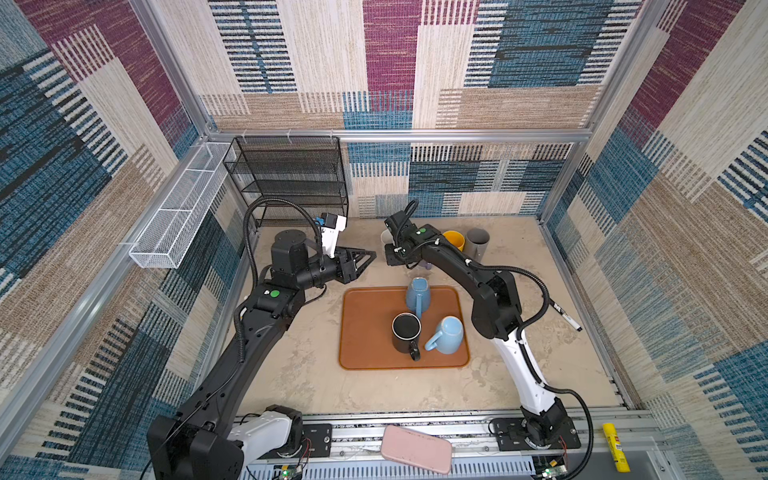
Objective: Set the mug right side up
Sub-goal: 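Lower the upright white mug onto the table with the right gripper, then open and raise the right gripper off the white mug's handle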
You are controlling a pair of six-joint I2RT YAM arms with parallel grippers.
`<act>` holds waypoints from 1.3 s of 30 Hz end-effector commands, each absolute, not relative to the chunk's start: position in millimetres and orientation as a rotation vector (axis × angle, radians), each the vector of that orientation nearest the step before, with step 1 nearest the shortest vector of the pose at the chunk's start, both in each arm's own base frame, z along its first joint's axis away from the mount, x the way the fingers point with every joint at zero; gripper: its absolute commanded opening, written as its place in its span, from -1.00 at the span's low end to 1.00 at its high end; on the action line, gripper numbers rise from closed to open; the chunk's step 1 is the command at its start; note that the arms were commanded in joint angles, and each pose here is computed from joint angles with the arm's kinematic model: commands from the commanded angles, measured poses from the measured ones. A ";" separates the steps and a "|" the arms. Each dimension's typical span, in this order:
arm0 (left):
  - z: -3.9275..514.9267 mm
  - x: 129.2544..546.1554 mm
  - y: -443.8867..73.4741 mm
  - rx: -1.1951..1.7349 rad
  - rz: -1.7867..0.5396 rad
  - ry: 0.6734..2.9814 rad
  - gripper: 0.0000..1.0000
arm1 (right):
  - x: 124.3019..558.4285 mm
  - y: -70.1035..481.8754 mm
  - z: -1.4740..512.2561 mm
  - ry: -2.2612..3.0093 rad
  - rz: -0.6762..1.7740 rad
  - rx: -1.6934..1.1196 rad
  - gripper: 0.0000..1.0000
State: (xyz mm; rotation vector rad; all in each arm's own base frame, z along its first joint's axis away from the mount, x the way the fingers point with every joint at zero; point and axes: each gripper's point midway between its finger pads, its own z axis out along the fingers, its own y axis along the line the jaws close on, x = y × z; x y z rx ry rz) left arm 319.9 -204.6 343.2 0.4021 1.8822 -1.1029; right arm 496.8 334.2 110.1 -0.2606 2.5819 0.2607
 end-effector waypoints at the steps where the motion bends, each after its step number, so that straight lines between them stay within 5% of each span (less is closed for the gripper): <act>1: 345.2 320.4 -203.3 0.405 -1.085 1.871 -0.10 | 500.7 333.4 122.2 2.545 0.257 -0.244 -0.48; 29: 341.7 323.9 -201.1 0.392 -1.061 1.888 -0.09 | 493.7 330.9 178.3 2.390 0.354 -0.241 -0.50; 39: 330.5 335.4 -195.1 0.339 -1.001 1.954 -0.09 | 483.3 313.7 232.0 2.224 0.372 -0.224 -0.29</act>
